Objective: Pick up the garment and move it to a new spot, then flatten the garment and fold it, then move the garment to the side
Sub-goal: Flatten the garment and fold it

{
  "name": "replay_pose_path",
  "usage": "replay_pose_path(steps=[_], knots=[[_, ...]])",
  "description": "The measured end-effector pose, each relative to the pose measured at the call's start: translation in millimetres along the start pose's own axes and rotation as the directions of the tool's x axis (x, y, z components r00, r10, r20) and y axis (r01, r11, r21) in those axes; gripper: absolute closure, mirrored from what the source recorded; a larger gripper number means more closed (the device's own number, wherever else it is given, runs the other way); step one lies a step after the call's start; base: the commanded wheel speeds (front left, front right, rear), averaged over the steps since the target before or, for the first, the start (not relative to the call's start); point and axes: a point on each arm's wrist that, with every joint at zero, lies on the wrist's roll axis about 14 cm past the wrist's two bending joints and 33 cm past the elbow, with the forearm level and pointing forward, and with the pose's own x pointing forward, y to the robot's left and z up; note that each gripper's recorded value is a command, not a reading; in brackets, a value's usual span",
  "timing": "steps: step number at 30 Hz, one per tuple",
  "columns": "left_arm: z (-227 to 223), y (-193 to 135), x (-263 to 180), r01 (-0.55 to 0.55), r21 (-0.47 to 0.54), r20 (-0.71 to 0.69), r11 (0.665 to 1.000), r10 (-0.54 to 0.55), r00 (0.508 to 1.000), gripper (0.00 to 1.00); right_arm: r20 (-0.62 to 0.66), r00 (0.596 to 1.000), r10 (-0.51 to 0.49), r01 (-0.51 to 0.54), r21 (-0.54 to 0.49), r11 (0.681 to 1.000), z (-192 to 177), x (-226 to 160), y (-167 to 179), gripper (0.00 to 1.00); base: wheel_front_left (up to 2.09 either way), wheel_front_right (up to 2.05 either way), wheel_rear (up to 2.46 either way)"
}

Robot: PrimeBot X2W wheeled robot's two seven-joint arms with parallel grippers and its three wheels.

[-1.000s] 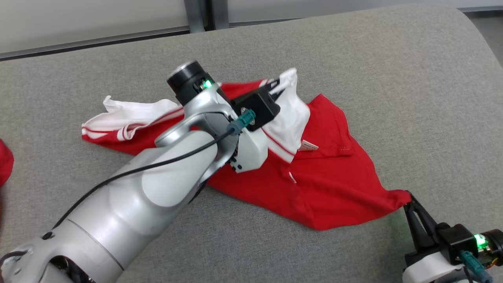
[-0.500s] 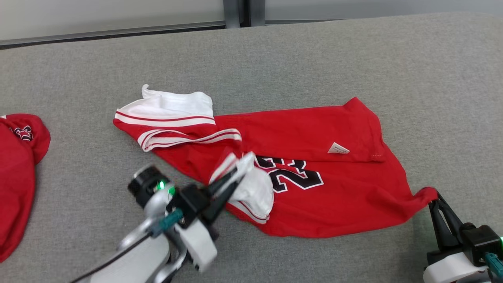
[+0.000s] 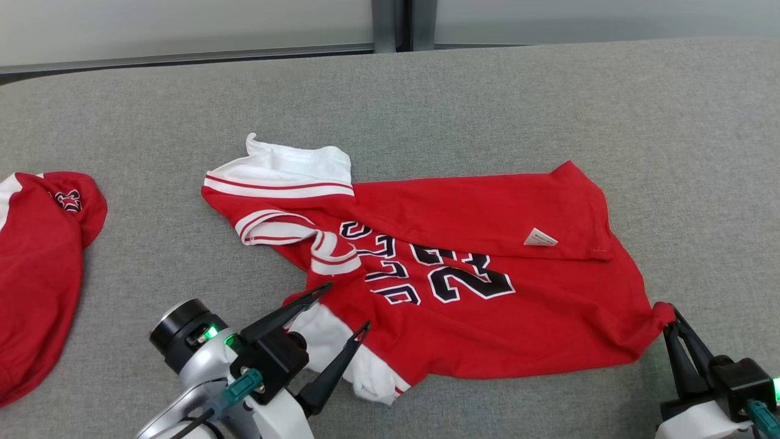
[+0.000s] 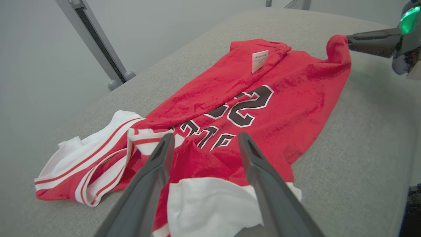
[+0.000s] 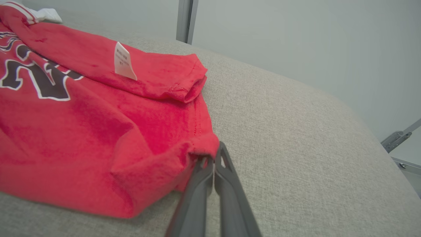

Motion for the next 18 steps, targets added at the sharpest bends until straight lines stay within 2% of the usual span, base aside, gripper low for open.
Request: replay_pose_path(steps=[4,8,13,15,18], knots=[[-9,-1,-13,-0.021,0.008,-0.066,1.000,0.022,0.998,0.00,0.004,1.000,-0.010,0.010,0.013,1.000,1,-3,0,1.00,0.00,0.00,0.00],[-11,-1,-25,-0.031,0.017,-0.073,0.999,0.032,0.997,0.00,-0.013,1.000,-0.020,0.020,0.020,1.000,-5,-9,-2,1.00,0.00,0.00,0.00],[-24,-3,-43,0.006,0.070,-0.121,0.998,0.003,0.993,0.00,-0.018,1.000,-0.018,0.019,0.022,1.000,-6,-9,-2,1.00,0.00,0.00,0.00],[-34,-1,-53,-0.005,0.055,-0.155,0.998,0.014,0.988,0.00,-0.023,1.000,-0.015,0.016,0.022,1.000,-8,-10,-1,1.00,0.00,0.00,0.00],[-61,1,-72,-0.080,-0.066,-0.250,0.995,0.061,0.966,0.00,-0.022,1.000,-0.017,0.018,0.023,1.000,-8,-8,-2,1.00,0.00,0.00,0.00]])
